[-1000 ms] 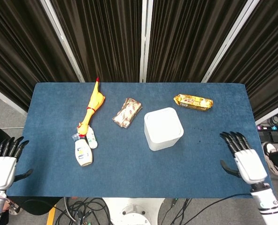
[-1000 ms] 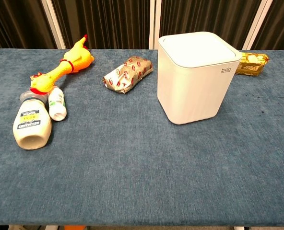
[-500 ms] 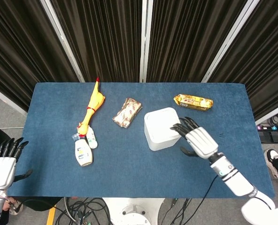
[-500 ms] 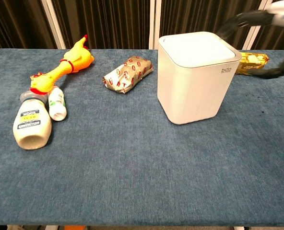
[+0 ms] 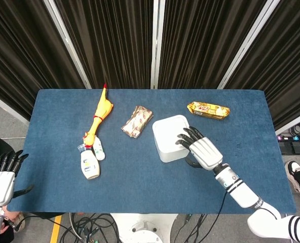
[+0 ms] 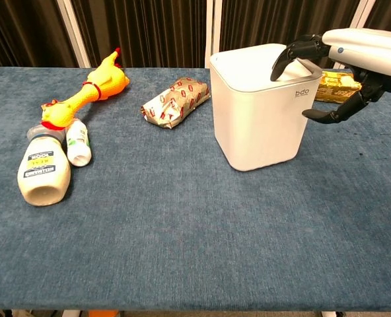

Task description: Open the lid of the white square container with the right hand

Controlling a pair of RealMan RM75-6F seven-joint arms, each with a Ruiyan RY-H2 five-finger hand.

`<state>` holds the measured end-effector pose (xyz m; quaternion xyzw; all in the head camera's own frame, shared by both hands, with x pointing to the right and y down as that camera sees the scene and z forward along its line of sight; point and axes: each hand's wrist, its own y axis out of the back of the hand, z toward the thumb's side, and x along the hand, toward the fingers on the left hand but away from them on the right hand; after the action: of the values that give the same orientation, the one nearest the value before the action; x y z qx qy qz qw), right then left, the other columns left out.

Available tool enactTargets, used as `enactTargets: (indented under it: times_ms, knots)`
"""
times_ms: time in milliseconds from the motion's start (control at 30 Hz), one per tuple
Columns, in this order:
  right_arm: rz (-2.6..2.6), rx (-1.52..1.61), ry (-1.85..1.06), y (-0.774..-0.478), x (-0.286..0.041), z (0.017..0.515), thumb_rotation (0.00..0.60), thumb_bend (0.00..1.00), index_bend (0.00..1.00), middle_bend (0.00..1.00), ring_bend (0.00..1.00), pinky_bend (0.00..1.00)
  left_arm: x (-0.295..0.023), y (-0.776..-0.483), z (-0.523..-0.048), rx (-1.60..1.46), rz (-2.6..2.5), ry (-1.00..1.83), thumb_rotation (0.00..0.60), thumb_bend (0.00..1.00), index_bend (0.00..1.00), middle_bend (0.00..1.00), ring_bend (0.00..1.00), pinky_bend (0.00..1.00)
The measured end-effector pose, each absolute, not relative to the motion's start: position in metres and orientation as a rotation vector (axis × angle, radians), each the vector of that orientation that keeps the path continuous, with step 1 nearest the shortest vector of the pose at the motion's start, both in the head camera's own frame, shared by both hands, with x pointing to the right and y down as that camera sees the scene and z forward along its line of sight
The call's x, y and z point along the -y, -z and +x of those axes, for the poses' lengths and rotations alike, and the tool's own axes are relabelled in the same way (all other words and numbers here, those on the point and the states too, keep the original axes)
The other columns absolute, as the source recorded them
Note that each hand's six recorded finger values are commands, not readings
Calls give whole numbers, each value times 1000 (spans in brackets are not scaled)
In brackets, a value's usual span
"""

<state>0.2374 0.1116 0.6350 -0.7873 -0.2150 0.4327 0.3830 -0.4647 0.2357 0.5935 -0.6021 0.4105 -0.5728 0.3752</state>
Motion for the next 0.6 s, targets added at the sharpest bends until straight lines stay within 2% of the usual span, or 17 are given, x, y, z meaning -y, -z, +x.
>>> enactTargets:
  times_ms: [100,233,300,467,600]
  knots:
    - [-1967,633,-1062,-622,-104,241,600,260,249,195,0,0,-236,-592,-466,-1058,-1536,1462,600,0,149,81,0,3]
    - [-1880,790,-1019,-596,-95,260,600,260,107,135,0,0,-236,-590,-464,-1058,-1536,1453,600,0,149,81,0,3]
    - [-1847,835,-1024,-587,-94,272,600,260,71,114,0,0,-235,-589,-463,-1058,-1536,1446,600,0,149,81,0,3]
    - [-1757,949,-1097,-568,-109,322,600,260,53,96,0,0,-235,-588,-461,-1051,-1538,1437,600,0,149,81,0,3]
    - [-1723,993,-1187,-563,-138,357,600,260,54,94,0,0,-235,-586,-459,-1046,-1540,1431,600,0,149,81,0,3]
